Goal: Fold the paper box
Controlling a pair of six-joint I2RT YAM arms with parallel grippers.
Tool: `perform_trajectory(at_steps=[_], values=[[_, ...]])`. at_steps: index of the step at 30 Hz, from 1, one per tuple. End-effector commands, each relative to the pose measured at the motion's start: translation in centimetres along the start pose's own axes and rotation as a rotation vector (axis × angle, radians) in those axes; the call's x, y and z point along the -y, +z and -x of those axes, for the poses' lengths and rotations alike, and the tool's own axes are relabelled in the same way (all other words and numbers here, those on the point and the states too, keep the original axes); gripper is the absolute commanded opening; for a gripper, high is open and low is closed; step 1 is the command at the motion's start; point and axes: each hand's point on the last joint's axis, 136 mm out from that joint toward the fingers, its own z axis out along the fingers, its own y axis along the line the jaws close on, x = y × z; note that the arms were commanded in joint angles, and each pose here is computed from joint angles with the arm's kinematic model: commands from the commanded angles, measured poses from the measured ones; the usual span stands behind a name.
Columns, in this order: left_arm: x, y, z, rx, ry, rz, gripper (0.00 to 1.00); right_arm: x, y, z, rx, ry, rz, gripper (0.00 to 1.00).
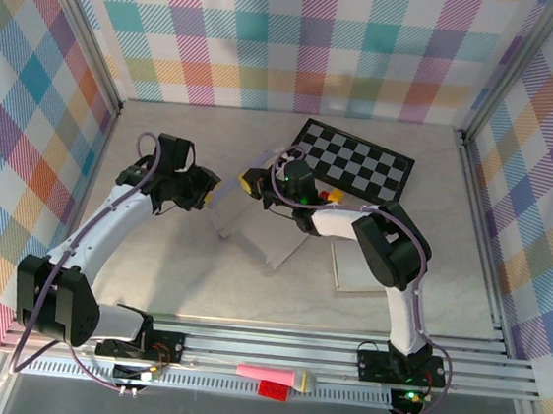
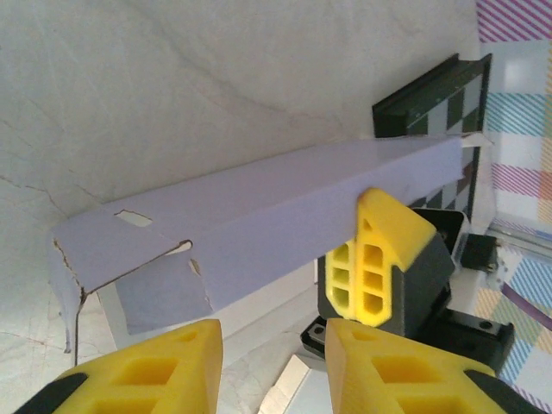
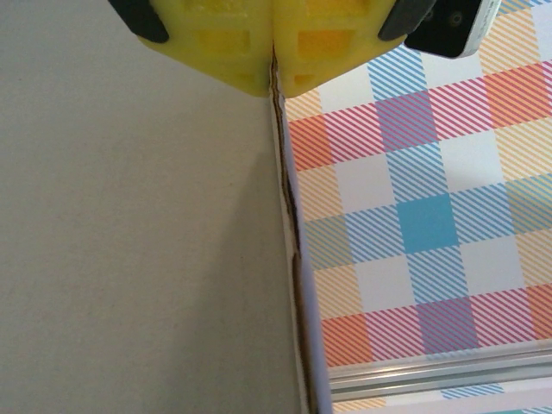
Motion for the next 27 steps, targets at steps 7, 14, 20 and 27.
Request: perform_trajectory(at_steps=[7, 14, 20, 27], values=[[0.4, 0.9, -0.8, -0.033, -0.009, 0.024, 0.36, -2.1, -0.3, -0.3, 0.008, 0.01, 0.032, 0.0], [-0.6, 1.0, -0.8, -0.02, -0.004, 0.069, 0.37, -2.3, -0.3, -0.3, 0.01, 0.016, 0.037, 0.0], [-0.5, 1.3, -0.6, -0.017, 0.0, 0.08, 0.37, -2.5, -0.2, -0.2, 0.013, 0.023, 0.041, 0.0], [-1.0, 1.0, -0.6, -0.016, 0.049, 0.115, 0.38, -2.8, -0.3, -0.2, 0.016, 0.029, 0.044, 0.0]])
